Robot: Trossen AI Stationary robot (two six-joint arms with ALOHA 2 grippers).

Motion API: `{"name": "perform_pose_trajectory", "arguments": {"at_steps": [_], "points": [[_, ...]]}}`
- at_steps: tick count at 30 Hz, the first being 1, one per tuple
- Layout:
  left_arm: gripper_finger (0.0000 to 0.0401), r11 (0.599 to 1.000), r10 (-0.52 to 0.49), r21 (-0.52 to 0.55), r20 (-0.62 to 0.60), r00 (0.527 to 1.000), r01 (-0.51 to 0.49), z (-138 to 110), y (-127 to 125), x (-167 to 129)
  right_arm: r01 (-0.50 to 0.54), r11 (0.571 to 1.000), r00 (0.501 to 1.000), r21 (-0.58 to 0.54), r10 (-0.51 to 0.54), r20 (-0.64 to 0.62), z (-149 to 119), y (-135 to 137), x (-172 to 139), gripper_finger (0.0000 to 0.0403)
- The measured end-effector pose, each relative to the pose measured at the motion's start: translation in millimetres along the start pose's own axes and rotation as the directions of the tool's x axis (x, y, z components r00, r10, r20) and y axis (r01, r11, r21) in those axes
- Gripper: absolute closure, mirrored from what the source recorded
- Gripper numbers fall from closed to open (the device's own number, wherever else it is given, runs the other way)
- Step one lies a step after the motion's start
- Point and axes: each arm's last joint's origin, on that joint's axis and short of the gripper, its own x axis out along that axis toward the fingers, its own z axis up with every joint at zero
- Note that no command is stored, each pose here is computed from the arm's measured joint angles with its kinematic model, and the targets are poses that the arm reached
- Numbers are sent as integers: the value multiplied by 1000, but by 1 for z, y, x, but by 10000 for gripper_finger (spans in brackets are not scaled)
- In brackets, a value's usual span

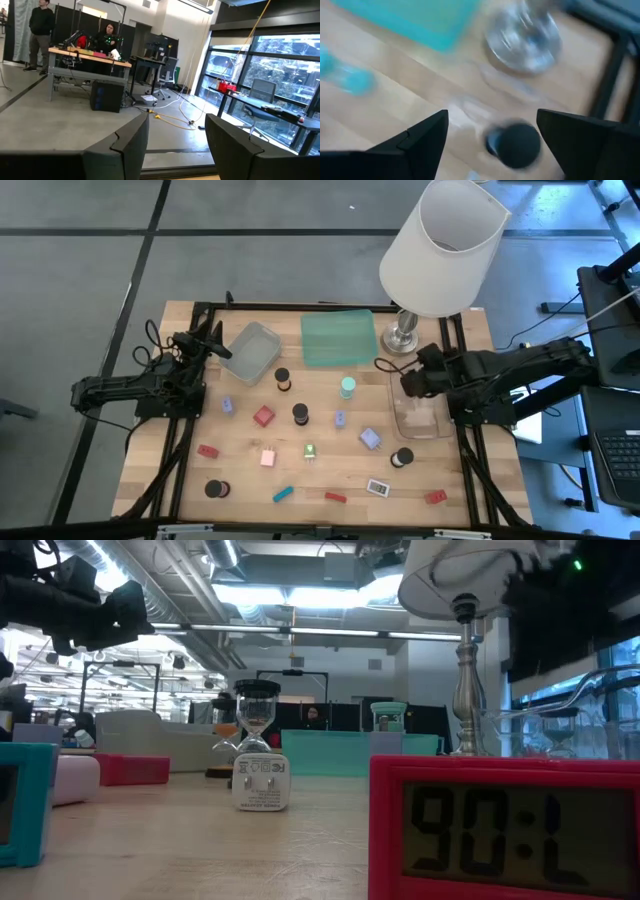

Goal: Pick & Place Office items
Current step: Put the light blue hourglass into the transparent bin

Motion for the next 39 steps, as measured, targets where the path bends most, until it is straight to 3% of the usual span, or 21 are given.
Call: {"name": "perform_pose_trajectory", "arguments": {"at_steps": [3,6,11,14,18,20,28,39], "points": [[211,1000,0,0,0,1000,0,0,0,0,-106,993,985,-60,113,128,12,15,-3,94],[212,1000,0,0,0,1000,0,0,0,0,-187,967,941,-172,227,253,20,33,-1,96],[210,1000,0,-1,0,1000,0,0,0,0,-249,869,850,-427,407,334,20,61,14,104],[210,1000,0,0,0,1000,0,0,0,0,-241,826,810,-509,460,364,19,74,23,107],[212,1000,3,9,1,1000,-3,0,0,0,-218,846,791,-487,445,419,25,85,34,101],[210,1000,2,10,0,1000,-2,0,0,0,-235,843,799,-484,451,397,27,87,43,91],[212,1000,2,11,0,1000,-2,0,0,0,-353,764,808,-540,540,236,29,97,76,51],[212,1000,3,18,0,1000,-3,0,0,0,-488,698,793,-524,605,68,31,98,108,46]]}}
